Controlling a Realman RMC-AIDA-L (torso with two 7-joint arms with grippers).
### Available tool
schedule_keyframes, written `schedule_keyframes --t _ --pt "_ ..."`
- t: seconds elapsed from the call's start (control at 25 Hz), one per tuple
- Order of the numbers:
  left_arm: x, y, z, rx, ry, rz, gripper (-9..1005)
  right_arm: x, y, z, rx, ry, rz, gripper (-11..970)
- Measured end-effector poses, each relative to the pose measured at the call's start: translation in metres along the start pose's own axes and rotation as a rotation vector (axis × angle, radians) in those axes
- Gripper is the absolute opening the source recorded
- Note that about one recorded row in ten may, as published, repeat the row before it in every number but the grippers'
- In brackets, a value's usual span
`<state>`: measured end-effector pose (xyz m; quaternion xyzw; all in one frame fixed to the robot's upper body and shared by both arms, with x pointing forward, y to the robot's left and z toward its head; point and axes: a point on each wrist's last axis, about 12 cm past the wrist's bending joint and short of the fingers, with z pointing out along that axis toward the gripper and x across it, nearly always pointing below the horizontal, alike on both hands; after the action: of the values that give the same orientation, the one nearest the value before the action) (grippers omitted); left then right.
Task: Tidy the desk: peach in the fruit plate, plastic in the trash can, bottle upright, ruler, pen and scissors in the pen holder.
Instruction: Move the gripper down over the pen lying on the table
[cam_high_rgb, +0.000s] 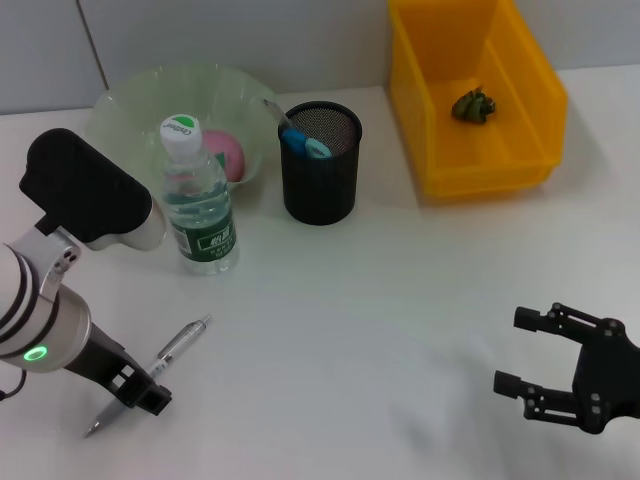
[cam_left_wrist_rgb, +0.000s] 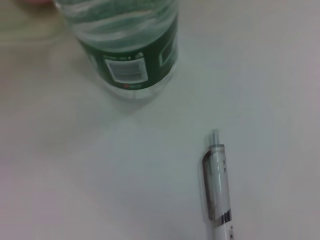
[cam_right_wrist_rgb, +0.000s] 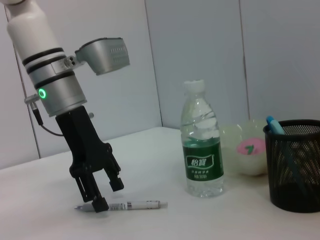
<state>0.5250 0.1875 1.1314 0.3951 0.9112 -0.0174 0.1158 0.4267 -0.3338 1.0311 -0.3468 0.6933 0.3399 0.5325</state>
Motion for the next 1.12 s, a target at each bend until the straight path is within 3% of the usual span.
schedule_keyframes --t 0.76,1.12 --pt "-0.008 0.001 0.007 0.017 0.049 -0.005 704 0.002 0.001 0.003 0.0 0.0 0.005 820" --pt "-0.01 0.002 0.011 0.023 0.082 -0.012 597 0.002 0.001 0.003 0.003 0.002 0.007 820"
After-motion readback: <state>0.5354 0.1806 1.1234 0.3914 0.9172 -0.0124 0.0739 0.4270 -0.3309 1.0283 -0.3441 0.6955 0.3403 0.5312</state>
